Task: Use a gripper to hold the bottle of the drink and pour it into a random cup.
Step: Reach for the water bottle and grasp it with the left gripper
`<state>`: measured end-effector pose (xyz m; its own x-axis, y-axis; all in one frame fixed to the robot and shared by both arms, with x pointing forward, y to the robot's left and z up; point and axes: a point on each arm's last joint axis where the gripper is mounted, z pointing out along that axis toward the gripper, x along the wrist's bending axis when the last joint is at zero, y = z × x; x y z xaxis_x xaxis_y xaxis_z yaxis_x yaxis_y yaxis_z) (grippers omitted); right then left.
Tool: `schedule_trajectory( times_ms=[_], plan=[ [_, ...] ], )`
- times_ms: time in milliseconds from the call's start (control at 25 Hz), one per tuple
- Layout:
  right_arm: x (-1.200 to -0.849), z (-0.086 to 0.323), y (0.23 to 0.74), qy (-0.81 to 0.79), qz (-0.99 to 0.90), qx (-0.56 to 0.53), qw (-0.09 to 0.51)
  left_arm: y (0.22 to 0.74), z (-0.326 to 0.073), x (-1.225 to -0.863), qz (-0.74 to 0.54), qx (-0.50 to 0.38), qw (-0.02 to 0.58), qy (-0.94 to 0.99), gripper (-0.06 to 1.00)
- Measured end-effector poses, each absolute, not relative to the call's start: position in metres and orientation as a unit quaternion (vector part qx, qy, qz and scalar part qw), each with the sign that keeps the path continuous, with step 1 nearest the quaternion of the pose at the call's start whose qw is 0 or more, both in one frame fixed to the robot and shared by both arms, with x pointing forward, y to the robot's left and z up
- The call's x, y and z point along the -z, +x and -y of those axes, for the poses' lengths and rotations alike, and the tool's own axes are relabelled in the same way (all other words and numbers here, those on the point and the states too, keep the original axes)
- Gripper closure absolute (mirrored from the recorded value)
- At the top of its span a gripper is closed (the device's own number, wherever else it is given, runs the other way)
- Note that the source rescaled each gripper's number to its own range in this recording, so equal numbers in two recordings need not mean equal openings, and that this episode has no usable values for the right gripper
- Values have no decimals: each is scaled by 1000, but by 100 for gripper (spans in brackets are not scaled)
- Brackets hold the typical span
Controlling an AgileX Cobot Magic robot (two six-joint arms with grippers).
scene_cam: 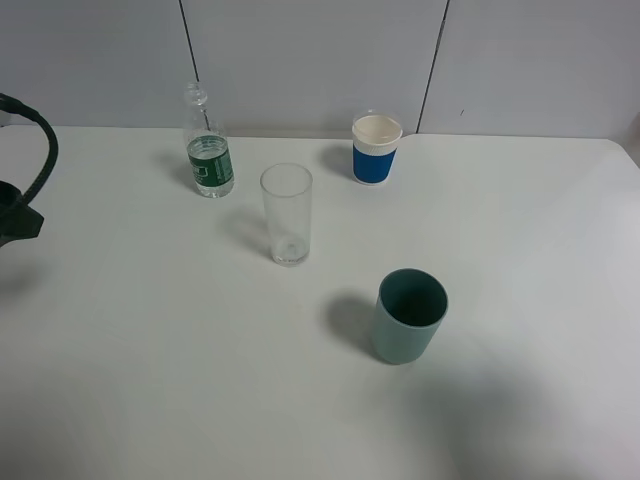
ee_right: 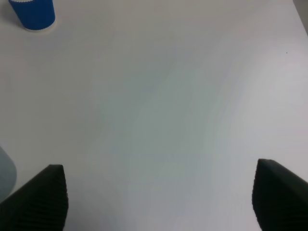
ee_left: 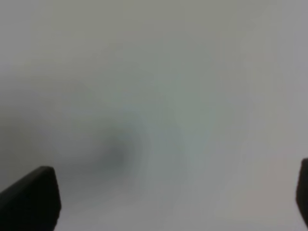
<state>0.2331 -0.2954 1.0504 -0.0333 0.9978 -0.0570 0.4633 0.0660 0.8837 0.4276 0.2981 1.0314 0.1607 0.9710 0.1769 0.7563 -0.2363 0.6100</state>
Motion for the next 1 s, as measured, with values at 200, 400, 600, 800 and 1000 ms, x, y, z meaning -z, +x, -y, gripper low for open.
schedule_trajectory(
  times_ms=[200,400,600,800,1000],
  plan=[
    [-1050,295,233,584,-625,-355,377,444,-297,-1015,-583,-261,180,748,-6],
    [-1050,295,233,584,-625,-355,377,460,-295,-1001,-579,-258,182,752,-6],
    [-1050,295,233,584,-625,-355,377,477,-293,-988,-568,-270,197,752,-6],
    [-1050,295,233,584,-625,-355,377,493,-292,-969,-554,-272,198,761,-6],
    [-1050,295,233,584,-625,-355,377,505,-284,-951,-531,-272,202,777,-6]
  ],
)
